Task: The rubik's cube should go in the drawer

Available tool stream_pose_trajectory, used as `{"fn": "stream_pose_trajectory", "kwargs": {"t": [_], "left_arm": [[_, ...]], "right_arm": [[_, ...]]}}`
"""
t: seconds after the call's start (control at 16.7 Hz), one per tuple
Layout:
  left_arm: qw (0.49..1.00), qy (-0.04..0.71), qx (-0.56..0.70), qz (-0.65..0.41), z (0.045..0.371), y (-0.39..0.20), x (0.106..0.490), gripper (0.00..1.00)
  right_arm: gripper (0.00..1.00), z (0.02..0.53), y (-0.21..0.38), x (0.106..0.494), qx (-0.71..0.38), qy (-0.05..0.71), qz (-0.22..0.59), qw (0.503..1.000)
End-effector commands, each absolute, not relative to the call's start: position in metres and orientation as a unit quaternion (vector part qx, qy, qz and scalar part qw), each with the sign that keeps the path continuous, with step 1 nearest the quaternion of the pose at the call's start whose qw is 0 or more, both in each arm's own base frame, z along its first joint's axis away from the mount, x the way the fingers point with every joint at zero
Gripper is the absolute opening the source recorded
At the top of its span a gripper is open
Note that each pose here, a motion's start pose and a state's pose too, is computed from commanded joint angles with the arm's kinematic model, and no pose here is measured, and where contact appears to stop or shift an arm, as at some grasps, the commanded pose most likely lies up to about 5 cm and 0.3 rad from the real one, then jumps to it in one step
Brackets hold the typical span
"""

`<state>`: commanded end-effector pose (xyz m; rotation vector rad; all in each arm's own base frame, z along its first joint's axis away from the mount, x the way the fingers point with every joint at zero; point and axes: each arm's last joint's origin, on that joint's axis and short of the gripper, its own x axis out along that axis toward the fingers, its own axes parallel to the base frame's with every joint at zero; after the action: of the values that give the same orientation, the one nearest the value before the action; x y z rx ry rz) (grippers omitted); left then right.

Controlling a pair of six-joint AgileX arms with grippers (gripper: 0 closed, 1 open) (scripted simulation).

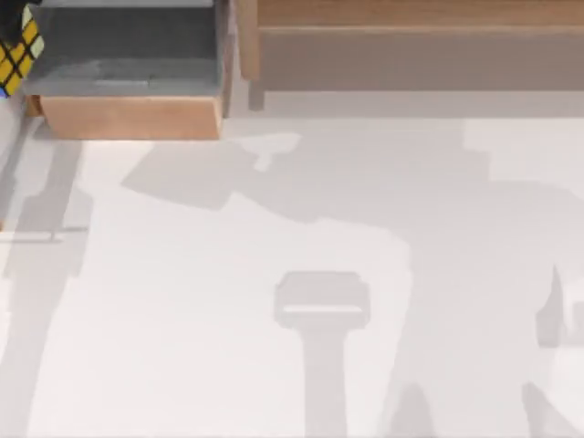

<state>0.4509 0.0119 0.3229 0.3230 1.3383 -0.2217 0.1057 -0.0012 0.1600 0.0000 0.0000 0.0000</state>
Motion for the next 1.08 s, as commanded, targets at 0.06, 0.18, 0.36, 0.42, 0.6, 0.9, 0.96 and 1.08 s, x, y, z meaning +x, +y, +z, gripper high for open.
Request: {"fn": "stream_pose_trajectory", "kwargs": {"t": [0.06,0.18,0.36,0.42,0.6,0.9,0.96,1.08], "left_arm": [[0.769,0.621,0.130,-0.080,0.319,0.038,0.453,0.00],[0.769,0.631,0.095,-0.044,0.305,0.082,0.458,0.00],[0.754,0.654,0.052,-0.013,0.266,0.132,0.467,0.00],[0.746,0.664,0.040,-0.008,0.249,0.144,0.470,0.00],[0.720,0.694,0.013,-0.007,0.205,0.166,0.476,0.00],[0.708,0.706,0.004,-0.008,0.189,0.171,0.477,0.00],[0.708,0.706,0.004,-0.008,0.189,0.171,0.477,0.00],[0.708,0.706,0.004,-0.008,0.189,0.171,0.477,0.00]], "right_arm": [[1.00,0.160,-0.001,0.106,0.000,0.000,0.000,1.000],[1.00,0.160,-0.001,0.106,0.000,0.000,0.000,1.000],[1.00,0.160,-0.001,0.106,0.000,0.000,0.000,1.000],[1.00,0.160,-0.001,0.106,0.000,0.000,0.000,1.000],[1.00,0.160,-0.001,0.106,0.000,0.000,0.000,1.000],[1.00,0.160,-0.001,0.106,0.000,0.000,0.000,1.000],[1.00,0.160,-0.001,0.106,0.000,0.000,0.000,1.000],[1.00,0.160,-0.001,0.106,0.000,0.000,0.000,1.000]]}}
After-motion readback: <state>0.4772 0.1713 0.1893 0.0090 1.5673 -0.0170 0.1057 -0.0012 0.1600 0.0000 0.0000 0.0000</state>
